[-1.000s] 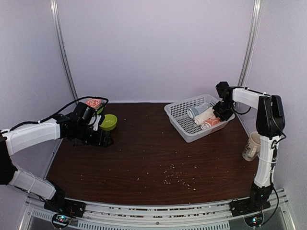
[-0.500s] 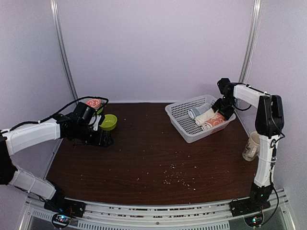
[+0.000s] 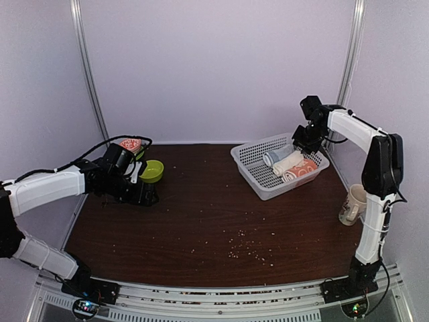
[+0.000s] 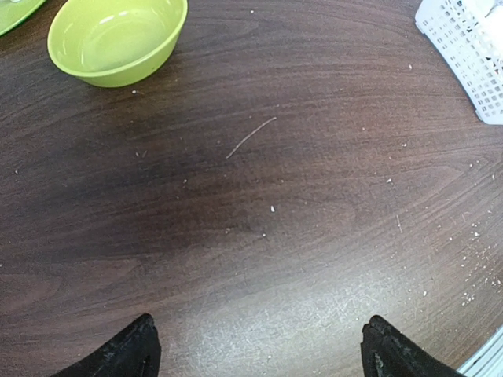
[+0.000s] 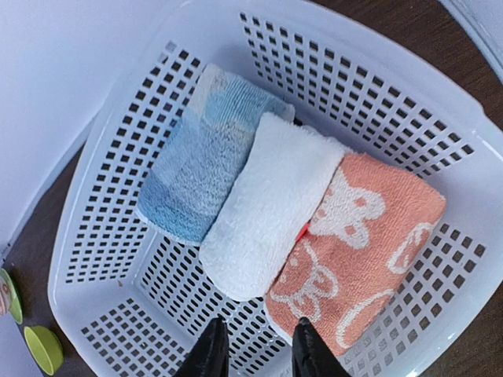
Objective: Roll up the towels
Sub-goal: Adjust the towel in the storage box.
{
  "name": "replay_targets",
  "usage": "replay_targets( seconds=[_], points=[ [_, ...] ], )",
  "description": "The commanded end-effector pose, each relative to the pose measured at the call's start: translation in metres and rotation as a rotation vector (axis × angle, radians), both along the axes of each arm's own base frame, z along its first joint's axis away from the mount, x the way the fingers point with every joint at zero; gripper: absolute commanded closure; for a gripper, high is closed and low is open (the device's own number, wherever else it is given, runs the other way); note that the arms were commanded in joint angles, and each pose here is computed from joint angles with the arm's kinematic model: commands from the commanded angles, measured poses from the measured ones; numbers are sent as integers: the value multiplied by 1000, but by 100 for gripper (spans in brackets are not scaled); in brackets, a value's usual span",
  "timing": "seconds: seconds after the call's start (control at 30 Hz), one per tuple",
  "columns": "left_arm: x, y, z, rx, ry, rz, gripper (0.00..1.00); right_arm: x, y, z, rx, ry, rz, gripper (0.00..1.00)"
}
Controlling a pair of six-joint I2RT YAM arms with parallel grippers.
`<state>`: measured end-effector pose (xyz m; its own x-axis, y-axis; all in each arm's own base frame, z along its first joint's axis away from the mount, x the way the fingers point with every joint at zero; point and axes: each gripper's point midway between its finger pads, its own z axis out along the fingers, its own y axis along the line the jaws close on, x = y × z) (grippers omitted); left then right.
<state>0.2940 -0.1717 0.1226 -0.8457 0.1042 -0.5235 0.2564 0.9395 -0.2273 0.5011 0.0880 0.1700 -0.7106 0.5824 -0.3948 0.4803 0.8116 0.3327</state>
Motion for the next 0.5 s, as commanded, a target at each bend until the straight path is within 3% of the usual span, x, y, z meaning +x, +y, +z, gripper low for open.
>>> replay_targets(
  seconds=[0.0, 0.3, 0.47],
  points=[
    [8, -2, 10, -17, -21, 9, 9, -7, 8, -28, -27, 93, 76, 74],
    [8, -2, 9, -15, -18, 8, 9, -12, 13, -75, -25, 203, 102, 80],
    [7, -1, 8, -13, -15, 9, 9, -7, 13, -73, -26, 199, 101, 80]
  ],
)
